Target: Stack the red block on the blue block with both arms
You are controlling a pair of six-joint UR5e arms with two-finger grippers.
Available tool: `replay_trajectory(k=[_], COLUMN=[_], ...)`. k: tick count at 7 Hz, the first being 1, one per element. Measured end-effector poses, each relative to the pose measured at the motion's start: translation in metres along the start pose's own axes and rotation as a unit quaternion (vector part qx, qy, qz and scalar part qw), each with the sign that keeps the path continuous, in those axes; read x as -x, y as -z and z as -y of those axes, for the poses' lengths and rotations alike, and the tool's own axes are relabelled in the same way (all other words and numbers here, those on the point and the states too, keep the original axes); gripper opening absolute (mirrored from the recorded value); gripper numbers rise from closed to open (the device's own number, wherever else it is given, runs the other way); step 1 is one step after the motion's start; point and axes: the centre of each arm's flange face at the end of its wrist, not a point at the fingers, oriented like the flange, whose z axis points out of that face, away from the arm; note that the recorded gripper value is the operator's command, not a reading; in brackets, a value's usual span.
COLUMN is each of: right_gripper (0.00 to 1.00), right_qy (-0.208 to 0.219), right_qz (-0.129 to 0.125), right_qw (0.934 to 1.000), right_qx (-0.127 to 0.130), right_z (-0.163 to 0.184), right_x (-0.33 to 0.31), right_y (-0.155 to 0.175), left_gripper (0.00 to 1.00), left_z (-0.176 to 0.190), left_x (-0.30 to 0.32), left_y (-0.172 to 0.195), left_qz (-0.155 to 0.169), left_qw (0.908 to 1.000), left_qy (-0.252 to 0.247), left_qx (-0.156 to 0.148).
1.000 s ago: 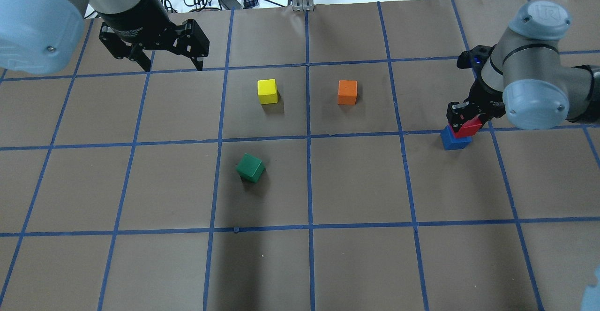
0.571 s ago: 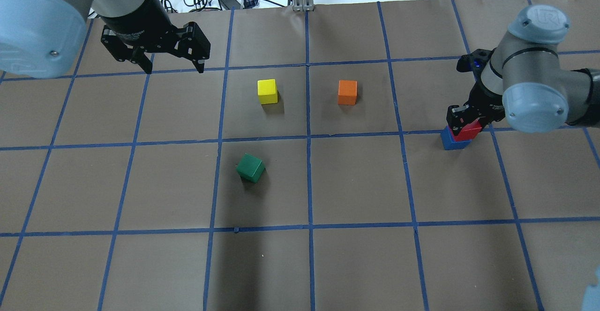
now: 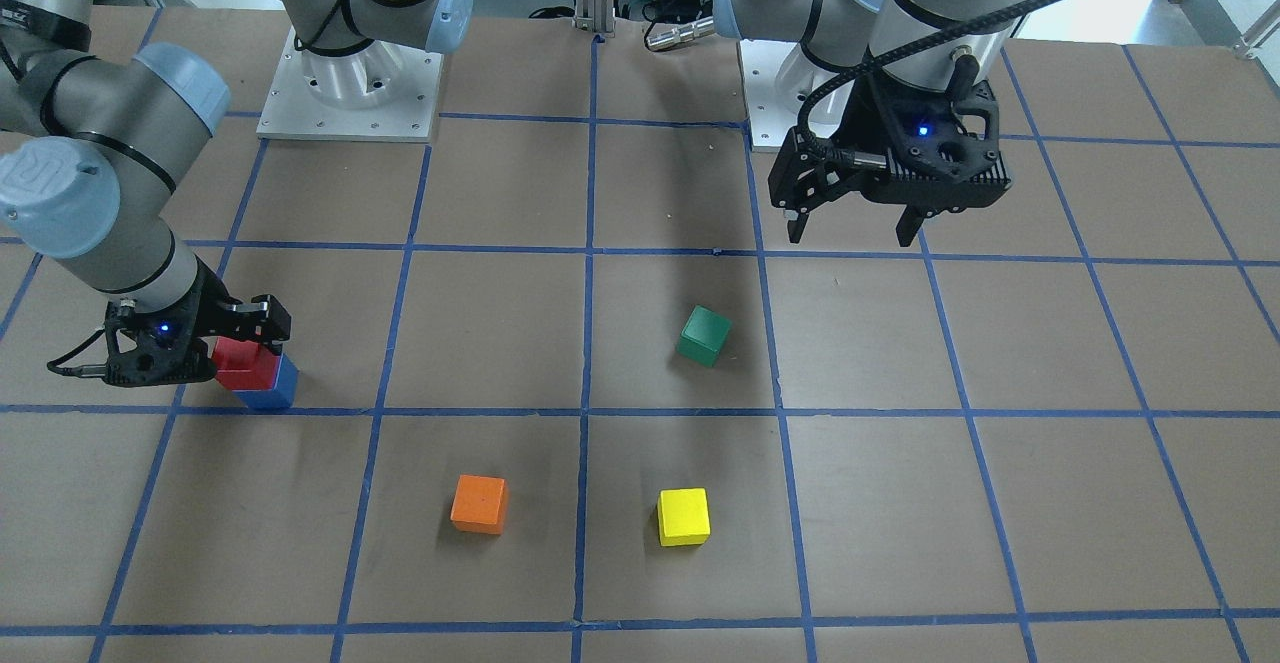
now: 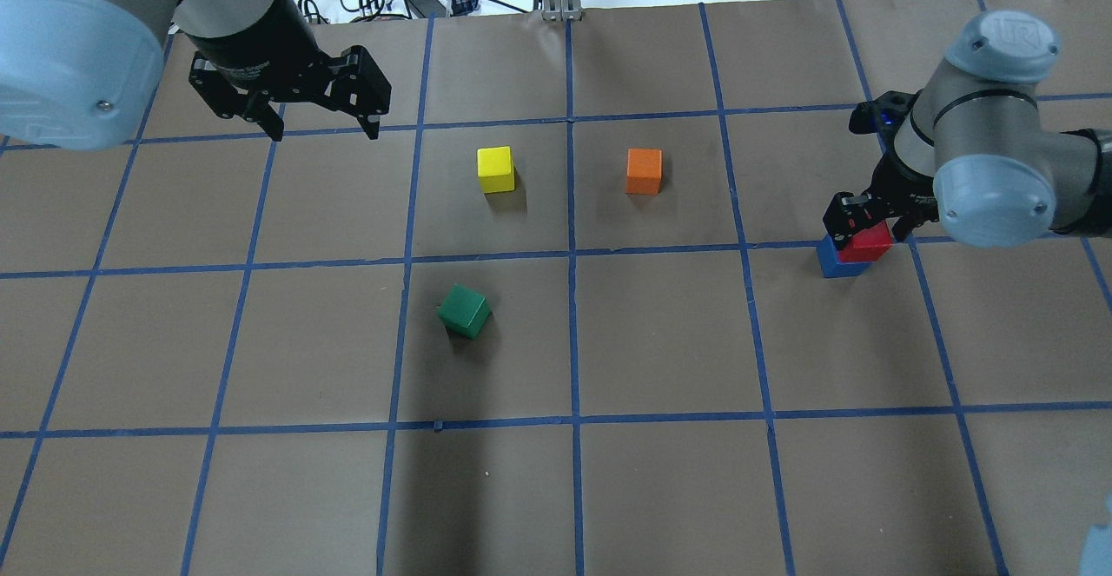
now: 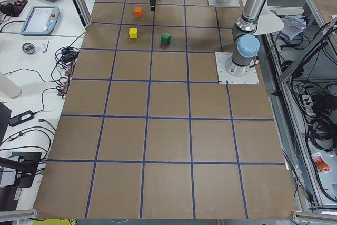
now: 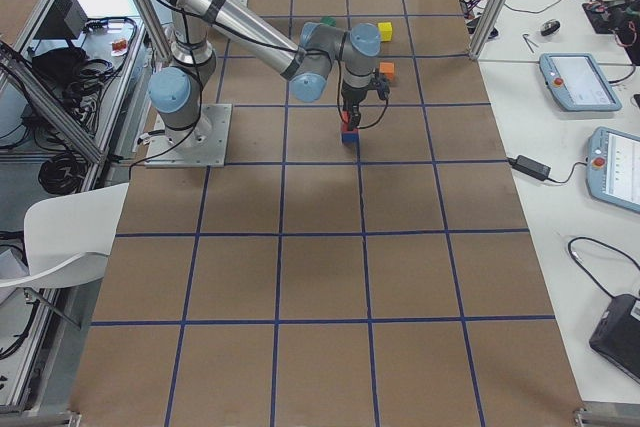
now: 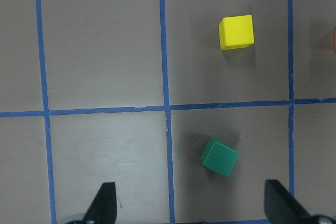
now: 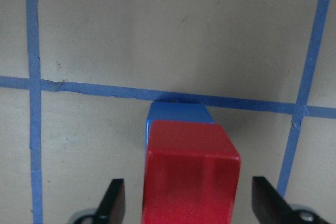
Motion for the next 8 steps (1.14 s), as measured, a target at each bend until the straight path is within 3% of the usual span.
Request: replay_trajectory(k=[1, 4, 6, 8], right_gripper=[1.00, 1.00, 1.00, 1.00], right_qy=[0.000, -0.007, -0.020, -0.078], right_qz=[0.000, 0.003, 0.010, 0.015], right_qw=[1.0000, 1.0000, 0.9995, 0.9963], right_qx=[0.000, 0.004, 0.024, 0.034], right_z=[0.000, 0.004, 0.011, 0.008], right_x=[0.000, -0.003, -0.007, 0.003], right_y=[0.000, 0.023, 0.080, 0.158], left_gripper=[1.00, 1.00, 1.00, 1.00], left_z=[-0.002, -0.014, -0.015, -0.015], left_x=[0.000, 0.000, 0.002, 0.003], left_y=[0.001, -0.001, -0.002, -0.002], left_qz=[0.000, 0.000, 0.000, 0.000], left_qw=[1.0000, 1.0000, 1.0000, 1.0000], left_qy=[-0.001, -0.004, -0.002, -0.002], left_qx=[0.002, 0.004, 0.002, 0.003])
